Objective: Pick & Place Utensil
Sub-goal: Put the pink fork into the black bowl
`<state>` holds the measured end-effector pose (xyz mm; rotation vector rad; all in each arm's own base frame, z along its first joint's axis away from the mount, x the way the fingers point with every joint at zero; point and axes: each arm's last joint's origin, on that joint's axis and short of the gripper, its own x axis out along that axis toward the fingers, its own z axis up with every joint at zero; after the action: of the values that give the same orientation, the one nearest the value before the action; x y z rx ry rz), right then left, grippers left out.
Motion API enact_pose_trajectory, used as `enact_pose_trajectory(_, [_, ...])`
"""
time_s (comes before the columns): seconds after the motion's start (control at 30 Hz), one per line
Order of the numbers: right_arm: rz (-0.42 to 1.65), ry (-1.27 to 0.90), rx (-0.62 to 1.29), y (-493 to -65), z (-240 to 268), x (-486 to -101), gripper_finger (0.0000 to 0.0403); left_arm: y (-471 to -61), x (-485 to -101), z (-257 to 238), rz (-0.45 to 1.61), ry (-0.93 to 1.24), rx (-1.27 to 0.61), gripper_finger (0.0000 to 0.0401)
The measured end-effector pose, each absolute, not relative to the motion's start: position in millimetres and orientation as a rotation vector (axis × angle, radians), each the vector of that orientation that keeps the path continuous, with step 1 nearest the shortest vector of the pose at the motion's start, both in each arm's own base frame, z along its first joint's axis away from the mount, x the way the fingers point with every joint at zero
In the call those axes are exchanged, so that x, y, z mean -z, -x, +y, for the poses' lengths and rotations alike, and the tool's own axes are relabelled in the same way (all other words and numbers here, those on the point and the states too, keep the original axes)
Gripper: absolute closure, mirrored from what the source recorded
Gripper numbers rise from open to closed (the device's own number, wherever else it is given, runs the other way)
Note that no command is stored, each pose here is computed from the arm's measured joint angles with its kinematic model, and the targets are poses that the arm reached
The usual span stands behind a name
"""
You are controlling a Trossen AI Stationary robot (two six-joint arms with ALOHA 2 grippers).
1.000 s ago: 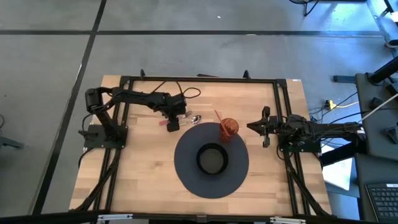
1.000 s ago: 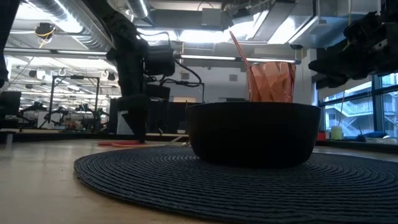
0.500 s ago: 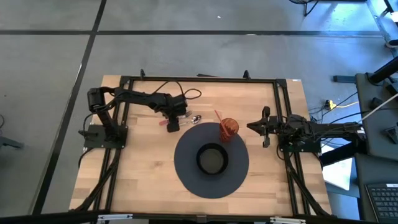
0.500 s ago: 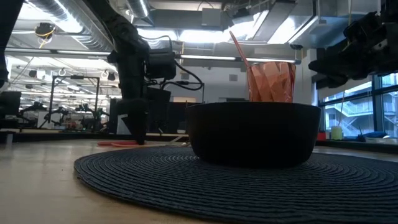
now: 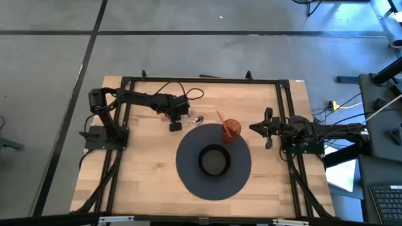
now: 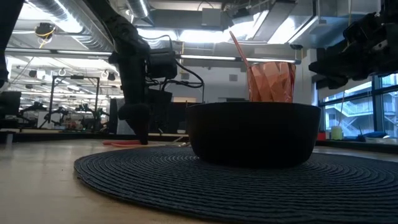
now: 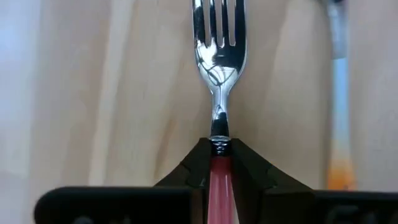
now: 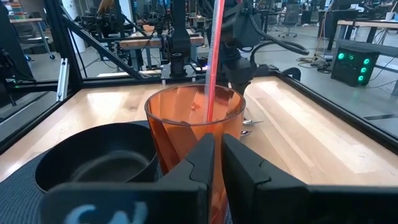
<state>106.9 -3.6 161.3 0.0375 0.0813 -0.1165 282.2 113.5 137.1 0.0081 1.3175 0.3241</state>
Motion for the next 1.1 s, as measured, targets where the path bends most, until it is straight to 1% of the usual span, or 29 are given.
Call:
enact_pose_trajectory(0.17, [0.089,-0.040,0.117,-106.8,-3.6,-160.6,0.0372,-280.9,-142.9,112.8,1.371,-0.037,-0.392,0.0370])
enact_pose_trajectory(0.23, [0.089,-0.040,0.117,-106.8,-3.6,-160.5,0.0372,-285.4,-153.3,110.4,1.385,-0.071,-0.424,0.0370])
enact_pose_trajectory(0.33, [0.092,-0.040,0.118,-106.8,-3.6,-160.2,0.0372,-292.8,-171.2,101.1,1.411,-0.119,-0.443,0.0386])
enact_pose_trajectory(0.4, [0.095,-0.040,0.117,-106.8,-3.6,-159.9,0.0372,-301.7,-183.2,92.8,1.392,-0.149,-0.448,0.0399])
enact_pose_trajectory(0.53, [0.106,-0.042,0.117,-106.7,-3.6,-158.9,0.0372,-316.4,-206.0,71.0,1.357,-0.214,-0.443,0.0400])
enact_pose_trajectory(0.63, [0.108,-0.043,0.118,-106.6,-3.6,-158.7,0.0372,-323.7,-213.9,58.5,1.318,-0.230,-0.417,0.0400])
enact_pose_trajectory(0.8, [0.116,-0.046,0.118,-106.5,-3.6,-158.0,0.0372,-323.9,-209.7,58.5,1.311,-0.251,-0.395,0.0396])
enact_pose_trajectory(0.9, [0.116,-0.047,0.118,-106.5,-3.6,-157.9,0.0372,-318.7,-201.4,68.5,1.330,-0.228,-0.425,0.0385])
enact_pose_trajectory(1.0, [0.116,-0.046,0.118,-106.5,-3.6,-157.9,0.0372,-312.0,-193.0,83.5,1.341,-0.164,-0.437,0.0365])
enact_pose_trajectory(1.1, [0.116,-0.046,0.118,-106.5,-3.6,-157.9,0.0372,-305.0,-182.5,94.7,1.343,-0.043,-0.356,0.0337])
